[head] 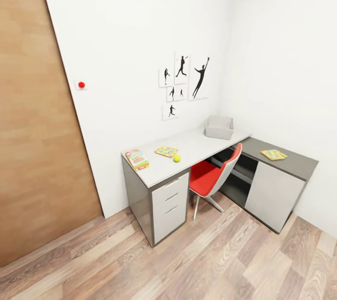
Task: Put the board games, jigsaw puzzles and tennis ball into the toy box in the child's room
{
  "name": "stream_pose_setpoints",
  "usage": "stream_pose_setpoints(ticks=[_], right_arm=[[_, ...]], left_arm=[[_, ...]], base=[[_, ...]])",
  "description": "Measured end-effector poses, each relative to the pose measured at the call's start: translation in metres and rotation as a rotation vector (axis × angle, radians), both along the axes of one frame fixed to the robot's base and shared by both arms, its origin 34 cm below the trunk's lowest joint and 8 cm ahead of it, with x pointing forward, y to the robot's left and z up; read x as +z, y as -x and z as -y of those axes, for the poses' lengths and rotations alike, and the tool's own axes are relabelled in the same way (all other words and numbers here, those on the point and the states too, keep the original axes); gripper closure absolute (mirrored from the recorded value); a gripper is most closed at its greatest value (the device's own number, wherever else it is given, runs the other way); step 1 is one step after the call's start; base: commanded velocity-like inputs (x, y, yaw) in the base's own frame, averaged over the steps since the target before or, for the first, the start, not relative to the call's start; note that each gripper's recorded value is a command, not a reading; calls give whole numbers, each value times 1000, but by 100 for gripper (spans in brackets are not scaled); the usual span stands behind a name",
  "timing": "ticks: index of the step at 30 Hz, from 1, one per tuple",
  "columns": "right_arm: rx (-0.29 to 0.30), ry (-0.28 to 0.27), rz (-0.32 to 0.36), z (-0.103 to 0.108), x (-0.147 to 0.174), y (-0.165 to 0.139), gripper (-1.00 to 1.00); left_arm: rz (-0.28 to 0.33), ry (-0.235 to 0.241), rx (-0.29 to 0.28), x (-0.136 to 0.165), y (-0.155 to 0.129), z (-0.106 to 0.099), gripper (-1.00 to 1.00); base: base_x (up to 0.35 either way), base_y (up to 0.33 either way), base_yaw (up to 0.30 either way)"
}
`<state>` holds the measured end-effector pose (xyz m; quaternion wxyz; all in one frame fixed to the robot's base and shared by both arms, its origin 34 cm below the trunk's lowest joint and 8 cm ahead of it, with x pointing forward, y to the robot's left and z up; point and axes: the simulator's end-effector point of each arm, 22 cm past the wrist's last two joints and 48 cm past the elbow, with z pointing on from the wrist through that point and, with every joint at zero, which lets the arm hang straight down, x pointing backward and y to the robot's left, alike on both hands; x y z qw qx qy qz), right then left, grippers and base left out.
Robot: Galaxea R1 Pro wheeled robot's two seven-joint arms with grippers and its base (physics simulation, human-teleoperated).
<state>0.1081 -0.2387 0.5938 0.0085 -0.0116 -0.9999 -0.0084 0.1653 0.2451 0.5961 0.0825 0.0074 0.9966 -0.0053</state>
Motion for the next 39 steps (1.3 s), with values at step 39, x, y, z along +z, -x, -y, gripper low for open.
stream_pose_setpoints(ticks=[39], right_arm=[[0,0,-1,0,23,12,-100]], left_arm=[[-2,0,0,23,13,0,-100]], base=[[0,0,-278]])
